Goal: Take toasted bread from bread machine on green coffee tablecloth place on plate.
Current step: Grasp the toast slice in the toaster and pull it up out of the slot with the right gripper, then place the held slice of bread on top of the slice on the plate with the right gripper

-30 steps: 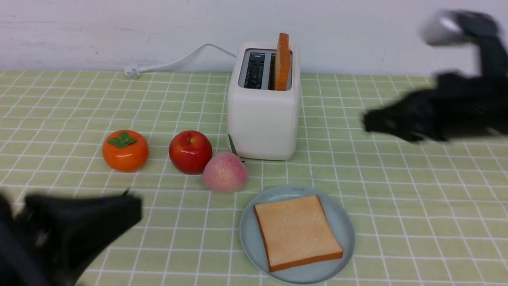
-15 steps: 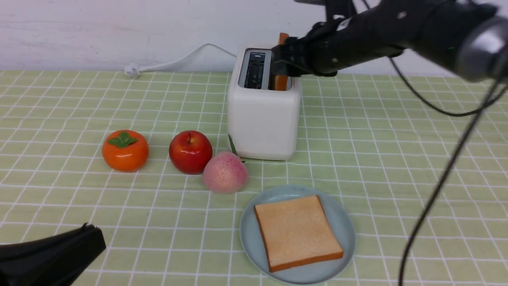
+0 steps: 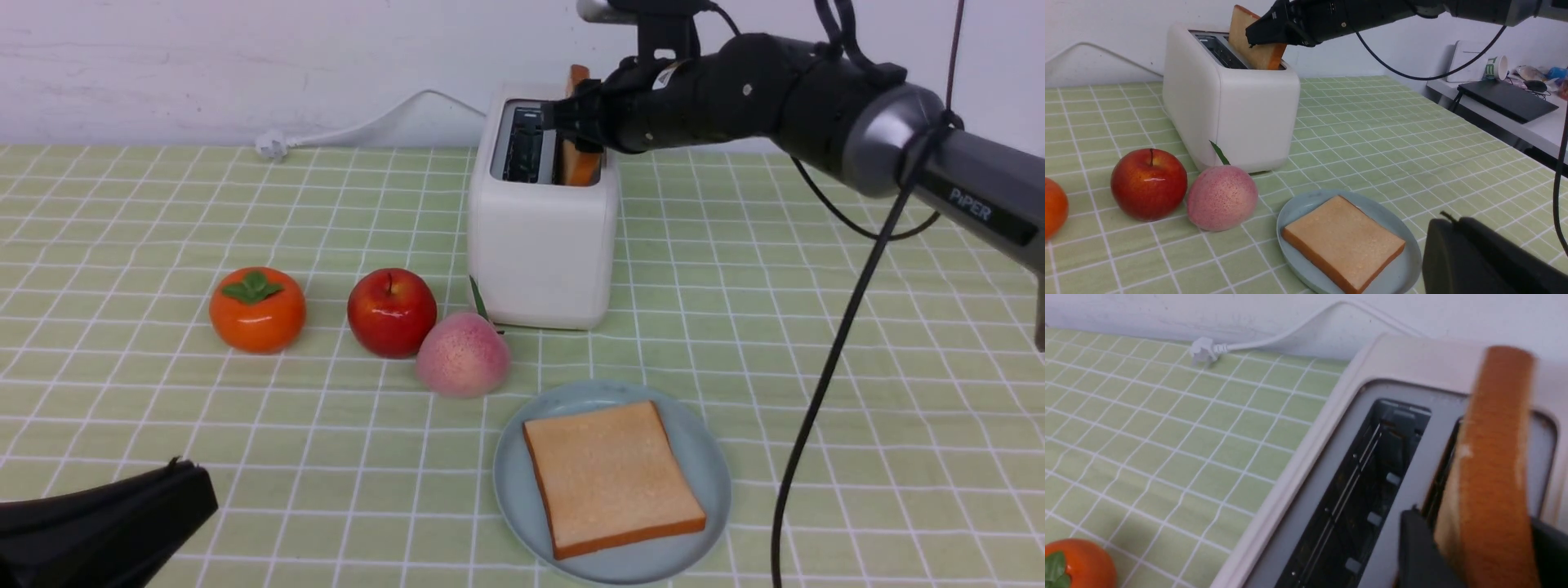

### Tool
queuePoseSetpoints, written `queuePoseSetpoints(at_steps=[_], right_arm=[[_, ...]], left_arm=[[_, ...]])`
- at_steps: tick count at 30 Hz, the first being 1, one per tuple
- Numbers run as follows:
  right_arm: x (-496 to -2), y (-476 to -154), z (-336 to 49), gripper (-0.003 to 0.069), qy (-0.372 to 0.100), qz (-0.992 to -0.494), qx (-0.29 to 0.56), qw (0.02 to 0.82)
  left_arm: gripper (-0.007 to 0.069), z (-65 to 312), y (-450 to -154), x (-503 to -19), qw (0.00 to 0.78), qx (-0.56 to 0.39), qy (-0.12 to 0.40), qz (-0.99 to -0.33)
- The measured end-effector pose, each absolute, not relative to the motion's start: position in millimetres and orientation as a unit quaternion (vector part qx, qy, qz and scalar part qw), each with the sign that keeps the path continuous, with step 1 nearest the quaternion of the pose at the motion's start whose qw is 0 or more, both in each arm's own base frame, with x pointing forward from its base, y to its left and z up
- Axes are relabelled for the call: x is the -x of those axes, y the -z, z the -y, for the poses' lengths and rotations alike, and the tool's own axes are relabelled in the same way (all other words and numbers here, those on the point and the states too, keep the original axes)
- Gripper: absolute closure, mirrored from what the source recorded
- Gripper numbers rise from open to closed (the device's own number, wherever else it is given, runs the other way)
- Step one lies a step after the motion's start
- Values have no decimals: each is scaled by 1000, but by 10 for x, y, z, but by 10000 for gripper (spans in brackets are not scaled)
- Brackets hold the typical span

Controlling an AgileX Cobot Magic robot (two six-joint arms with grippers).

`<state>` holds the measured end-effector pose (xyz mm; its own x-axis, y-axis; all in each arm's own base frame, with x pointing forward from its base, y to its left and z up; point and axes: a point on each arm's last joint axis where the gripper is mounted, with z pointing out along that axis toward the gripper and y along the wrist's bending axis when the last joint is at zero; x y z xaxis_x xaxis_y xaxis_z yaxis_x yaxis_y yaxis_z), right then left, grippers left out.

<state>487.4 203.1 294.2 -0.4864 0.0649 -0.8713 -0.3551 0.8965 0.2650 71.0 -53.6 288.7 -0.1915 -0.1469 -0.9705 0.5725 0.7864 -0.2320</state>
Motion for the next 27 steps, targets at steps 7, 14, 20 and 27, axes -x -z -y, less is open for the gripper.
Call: queuePoseSetpoints(at_steps=[7, 14, 20, 27], right_arm=[[-4837, -3042, -2018, 536, -212, -833, 87, 504], [-4279, -4027, -1841, 536, -223, -811, 120, 528], [-3364, -4673, -1591, 536, -214, -841, 216, 447], [-2690, -4197, -1439, 536, -253, -888, 226, 310]], left_arm=[[638, 536, -2886, -710, 618, -149, 291, -715], [638, 540, -2870, -706, 613, -156, 287, -720], [638, 548, -2839, -695, 599, -164, 286, -730], [638, 579, -2647, -623, 519, -204, 278, -783]])
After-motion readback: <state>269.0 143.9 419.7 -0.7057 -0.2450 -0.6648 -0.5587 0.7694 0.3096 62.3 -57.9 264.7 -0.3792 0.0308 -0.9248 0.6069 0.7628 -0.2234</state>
